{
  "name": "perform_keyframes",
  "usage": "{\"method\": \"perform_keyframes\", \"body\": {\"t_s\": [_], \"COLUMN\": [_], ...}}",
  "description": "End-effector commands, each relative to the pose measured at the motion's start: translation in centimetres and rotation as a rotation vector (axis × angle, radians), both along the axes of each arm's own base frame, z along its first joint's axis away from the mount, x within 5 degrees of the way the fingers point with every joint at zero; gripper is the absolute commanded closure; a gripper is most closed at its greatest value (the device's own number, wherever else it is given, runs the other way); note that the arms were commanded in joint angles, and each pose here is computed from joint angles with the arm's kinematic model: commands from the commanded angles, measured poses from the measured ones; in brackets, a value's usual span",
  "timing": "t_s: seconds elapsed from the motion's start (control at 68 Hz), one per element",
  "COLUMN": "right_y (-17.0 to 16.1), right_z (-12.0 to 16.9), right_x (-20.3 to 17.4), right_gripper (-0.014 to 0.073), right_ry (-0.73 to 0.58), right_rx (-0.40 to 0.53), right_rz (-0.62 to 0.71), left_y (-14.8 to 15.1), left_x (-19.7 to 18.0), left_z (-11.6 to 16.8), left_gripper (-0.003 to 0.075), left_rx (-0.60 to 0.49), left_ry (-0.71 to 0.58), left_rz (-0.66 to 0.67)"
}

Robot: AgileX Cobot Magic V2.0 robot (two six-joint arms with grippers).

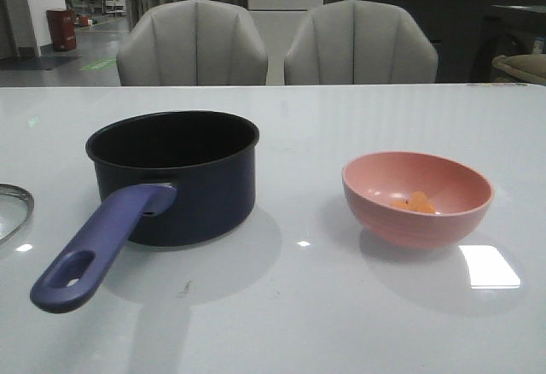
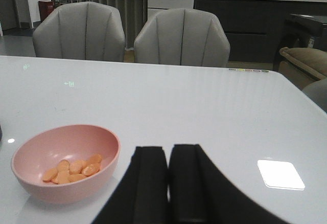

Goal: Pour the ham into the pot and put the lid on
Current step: 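Set the glass lid down beside the pot and release it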

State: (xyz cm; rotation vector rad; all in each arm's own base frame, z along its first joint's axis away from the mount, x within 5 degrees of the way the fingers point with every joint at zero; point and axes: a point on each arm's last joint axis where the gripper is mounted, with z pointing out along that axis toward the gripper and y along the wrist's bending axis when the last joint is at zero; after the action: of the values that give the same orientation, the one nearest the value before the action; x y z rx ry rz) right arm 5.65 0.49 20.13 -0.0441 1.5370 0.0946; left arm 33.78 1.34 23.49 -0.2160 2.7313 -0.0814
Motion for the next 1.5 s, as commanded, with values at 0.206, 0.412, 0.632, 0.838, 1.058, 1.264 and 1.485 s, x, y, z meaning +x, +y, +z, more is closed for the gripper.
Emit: {"method": "perform_keyframes", "body": {"t_s": [0.206, 0.412, 0.632, 0.838, 1.058, 1.264, 1.485], "right_y": [0.0, 0.0, 0.0, 0.0, 0.0, 0.1, 0.0], "right_z": [0.9, 0.9, 0.9, 0.9, 0.9, 2.2, 6.7], "right_x": [-0.2, -0.2, -0.2, -0.2, -0.2, -0.5, -0.2], "right_gripper": [0.0429, 0.0429, 0.0429, 0.0429, 0.0429, 0.0429, 0.0429], "right_ry": [-0.097, -0.097, -0.097, -0.097, -0.097, -0.229, -0.142], "right_rx": [-0.007, -0.007, -0.007, -0.007, -0.007, 0.003, -0.007], "right_rz": [-0.001, -0.001, -0.001, -0.001, -0.001, 0.007, -0.004], "left_y": [-3.3, -3.9, -3.6, -3.2, -2.8, -2.8, -2.8], "left_x": [-7.8, -15.3, -23.0, -27.4, -29.7, -29.7, -29.7], "left_z": [10.9, 13.2, 12.8, 9.8, 7.3, 6.3, 6.2], "left_gripper": [0.0265, 0.0265, 0.0265, 0.0265, 0.0265, 0.0265, 0.0265], "left_rx": [-0.004, -0.029, -0.067, -0.109, -0.150, -0.151, -0.151], "left_ry": [-0.498, -0.775, -0.986, -1.102, -1.208, -1.201, -1.199], "left_rz": [-0.099, -0.146, -0.195, -0.241, -0.273, -0.276, -0.276]}}
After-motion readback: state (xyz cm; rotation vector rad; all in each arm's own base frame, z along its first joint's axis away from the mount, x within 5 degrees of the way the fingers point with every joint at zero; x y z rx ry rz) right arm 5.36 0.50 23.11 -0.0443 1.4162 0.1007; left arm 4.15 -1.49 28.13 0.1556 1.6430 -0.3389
